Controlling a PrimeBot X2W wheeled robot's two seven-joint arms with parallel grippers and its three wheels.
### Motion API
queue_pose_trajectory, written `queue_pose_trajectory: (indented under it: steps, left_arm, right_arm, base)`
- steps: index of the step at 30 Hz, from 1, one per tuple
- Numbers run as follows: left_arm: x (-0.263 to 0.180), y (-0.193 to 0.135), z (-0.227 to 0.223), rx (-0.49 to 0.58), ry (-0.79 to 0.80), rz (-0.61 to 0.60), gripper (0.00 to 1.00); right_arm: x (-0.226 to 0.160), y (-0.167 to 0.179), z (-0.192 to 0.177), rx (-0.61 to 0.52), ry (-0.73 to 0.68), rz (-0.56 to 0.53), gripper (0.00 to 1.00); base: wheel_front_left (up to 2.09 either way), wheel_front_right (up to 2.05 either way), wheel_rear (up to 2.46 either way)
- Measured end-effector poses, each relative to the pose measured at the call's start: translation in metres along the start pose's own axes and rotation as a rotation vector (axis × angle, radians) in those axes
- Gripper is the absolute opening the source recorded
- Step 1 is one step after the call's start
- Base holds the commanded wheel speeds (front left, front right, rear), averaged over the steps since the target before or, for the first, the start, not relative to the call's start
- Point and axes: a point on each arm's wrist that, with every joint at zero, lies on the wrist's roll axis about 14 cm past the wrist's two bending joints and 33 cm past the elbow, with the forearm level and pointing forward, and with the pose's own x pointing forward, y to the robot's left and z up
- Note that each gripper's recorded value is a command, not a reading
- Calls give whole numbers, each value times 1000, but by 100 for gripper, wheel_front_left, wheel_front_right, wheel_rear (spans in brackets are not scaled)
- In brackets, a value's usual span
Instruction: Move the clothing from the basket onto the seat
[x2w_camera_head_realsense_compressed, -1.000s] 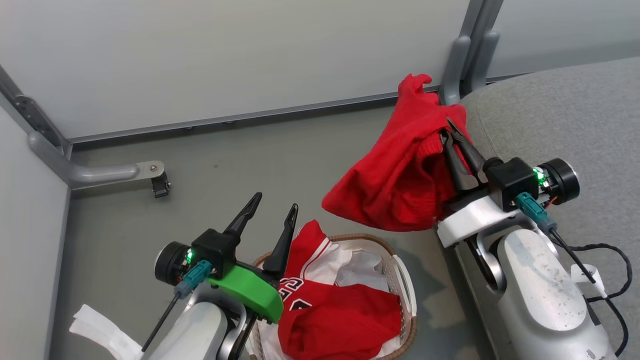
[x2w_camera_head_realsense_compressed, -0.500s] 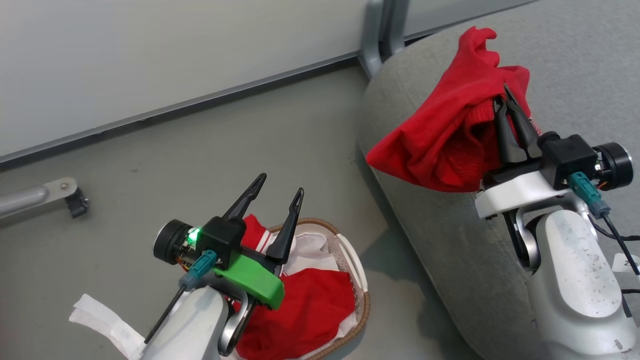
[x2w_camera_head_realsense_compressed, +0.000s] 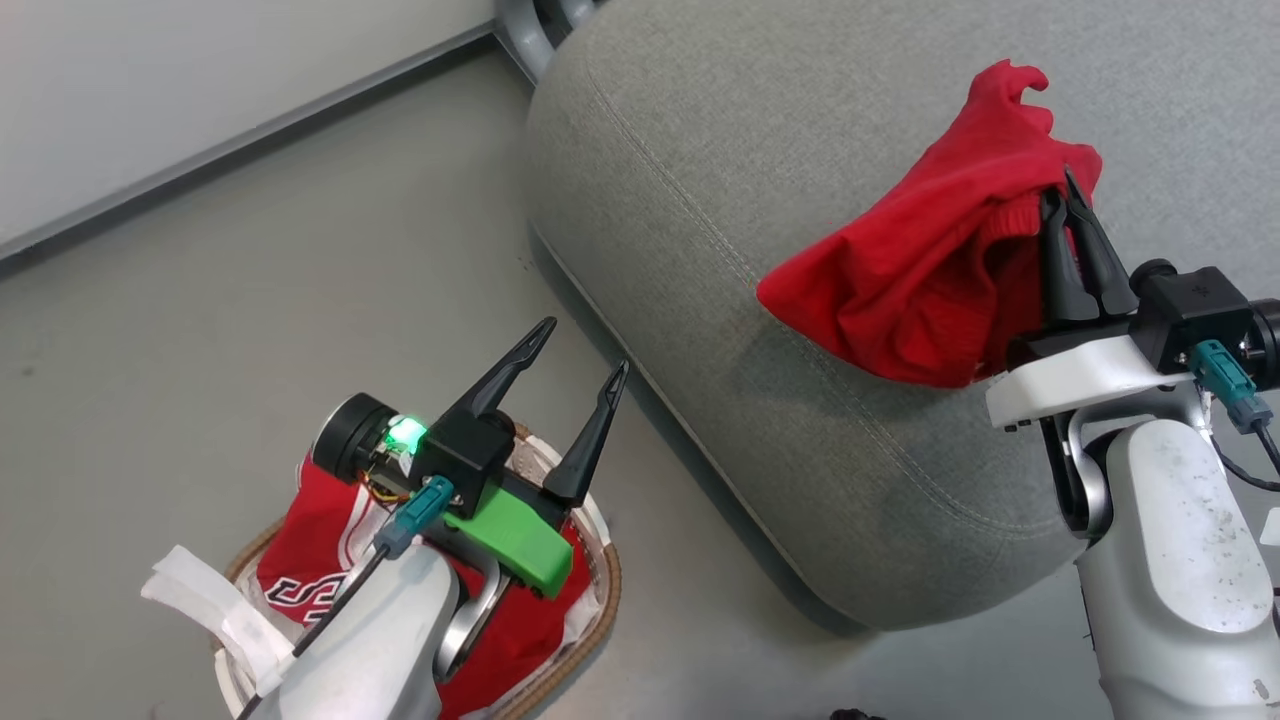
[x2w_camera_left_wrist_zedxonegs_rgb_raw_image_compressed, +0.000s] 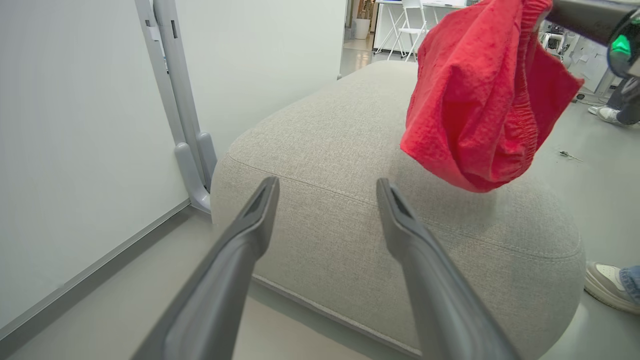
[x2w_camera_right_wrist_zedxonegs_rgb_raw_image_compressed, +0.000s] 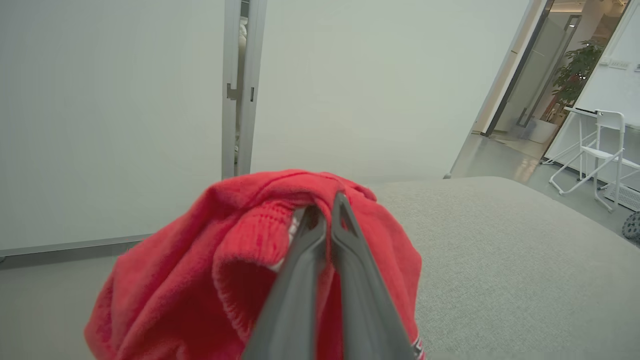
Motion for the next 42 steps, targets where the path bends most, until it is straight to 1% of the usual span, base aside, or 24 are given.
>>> queue_pose_trajectory:
  steps: [3, 5, 9, 12, 15, 19, 22, 24, 26, 29, 31, 35, 38, 40, 42]
  left_arm:
    - [6, -1, -8, -18, 4, -27, 100]
    - [9, 2, -12, -24, 4, -34, 100]
    - [11, 11, -16, -32, -5, -29, 100]
    - [7, 22, -18, -23, -3, -13, 100]
    - [-2, 38, -21, -16, 2, 29, 100]
    - [-15, 57, -17, -17, -10, 95, 100]
    - [-30, 72, -18, -17, -9, 153, 100]
    - [-41, 83, -18, -6, -8, 193, 100]
    - [-52, 91, -20, -7, -5, 228, 100]
    - [-68, 103, -27, -19, 11, 283, 100]
    - [-76, 111, -37, -35, 27, 316, 100]
    - [-88, 120, -58, -71, 67, 359, 100]
    - [-95, 125, -70, -89, 93, 383, 100]
    - [-98, 127, -75, -97, 105, 394, 100]
    - [-98, 128, -78, -101, 111, 396, 100]
  right_arm:
    - [3, -8, -10, -23, 30, -23, 0]
    - [13, -13, -8, -57, 21, -35, 0]
    - [47, -17, 8, -134, -34, -50, 0]
    - [75, -13, 17, -189, -72, -52, 0]
    - [107, -14, 27, -258, -115, -49, 0]
    - [146, -26, 39, -328, -156, -65, 0]
    - [170, -29, 36, -359, -156, -72, 0]
    - [186, -24, 23, -373, -119, -62, 0]
    - [197, -16, 0, -369, -54, -46, 0]
    - [207, -4, -39, -374, 42, -15, 0]
    - [210, 3, -72, -377, 123, 6, 0]
    - [201, 25, -139, -363, 280, 65, 0]
    - [189, 40, -177, -364, 373, 113, 0]
    - [181, 46, -195, -357, 423, 135, 0]
    - [174, 50, -204, -351, 450, 155, 0]
  base:
    - [0, 0, 0]
    - [0, 0, 0]
    - [0, 0, 0]
    - [0, 0, 0]
    - [0, 0, 0]
    - [0, 0, 0]
    - [0, 0, 0]
    - [0, 0, 0]
    - [0, 0, 0]
    - [0, 0, 0]
    - [0, 0, 0]
    - [0, 0, 0]
    - [0, 0, 0]
    - [0, 0, 0]
    - [0, 0, 0]
